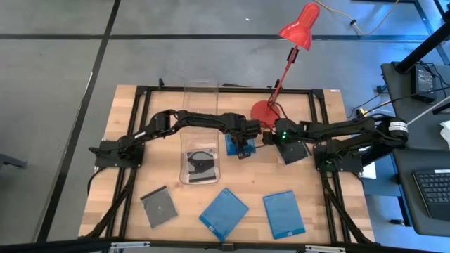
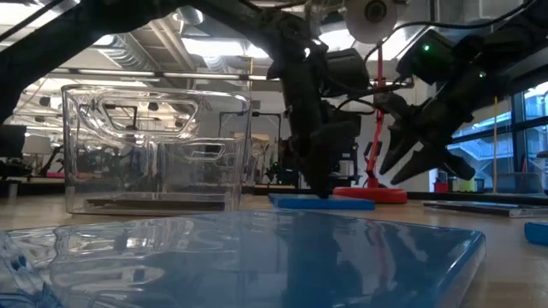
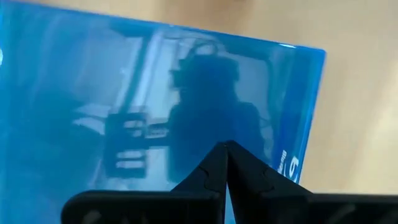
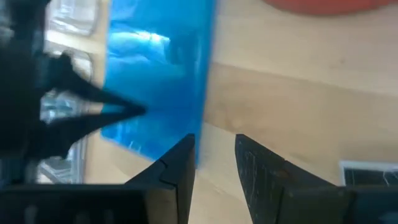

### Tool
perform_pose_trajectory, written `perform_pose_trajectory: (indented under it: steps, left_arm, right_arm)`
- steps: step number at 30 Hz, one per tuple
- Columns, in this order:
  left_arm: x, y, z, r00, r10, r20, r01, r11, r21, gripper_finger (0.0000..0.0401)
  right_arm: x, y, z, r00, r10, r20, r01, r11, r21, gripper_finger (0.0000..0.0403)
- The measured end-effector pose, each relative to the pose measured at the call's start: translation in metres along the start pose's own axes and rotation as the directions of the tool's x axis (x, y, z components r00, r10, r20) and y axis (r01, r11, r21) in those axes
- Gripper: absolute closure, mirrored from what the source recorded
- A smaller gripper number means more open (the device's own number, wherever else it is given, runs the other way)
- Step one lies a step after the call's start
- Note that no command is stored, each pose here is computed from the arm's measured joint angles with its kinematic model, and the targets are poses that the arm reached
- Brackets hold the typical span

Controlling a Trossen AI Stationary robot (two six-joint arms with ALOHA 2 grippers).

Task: Pick & place jewel cases by type
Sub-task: Put the top left blue cd case into the top transparent bin

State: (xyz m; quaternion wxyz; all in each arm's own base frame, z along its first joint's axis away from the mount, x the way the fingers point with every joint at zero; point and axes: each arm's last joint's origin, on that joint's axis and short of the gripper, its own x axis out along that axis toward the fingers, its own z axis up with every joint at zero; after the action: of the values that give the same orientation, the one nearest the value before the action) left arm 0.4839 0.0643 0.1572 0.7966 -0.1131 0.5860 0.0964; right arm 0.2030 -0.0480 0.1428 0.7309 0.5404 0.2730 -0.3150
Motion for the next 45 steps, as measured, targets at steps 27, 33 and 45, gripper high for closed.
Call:
perform_pose_trajectory:
  steps: [27,33,45]
  left_arm:
    - [-0.026,-0.077,-0.008,0.990,-0.091,0.108,0.072,0.983,0.171,0.0383]
    - [-0.034,-0.077,-0.006,0.987,-0.097,0.125,0.069,0.975,0.209,0.0340]
    - [-0.032,-0.054,-0.014,0.998,-0.054,-0.017,0.056,0.993,0.101,0.0250]
  right_arm:
    - [0.009,-0.002,-0.009,0.990,-0.003,-0.142,0.000,1.000,-0.021,0.0285]
    - [0.009,-0.002,-0.009,0.990,-0.003,-0.143,0.000,1.000,-0.022,0.0285]
    - [0.009,-0.002,-0.010,0.986,0.007,-0.167,-0.013,0.999,-0.033,0.0285]
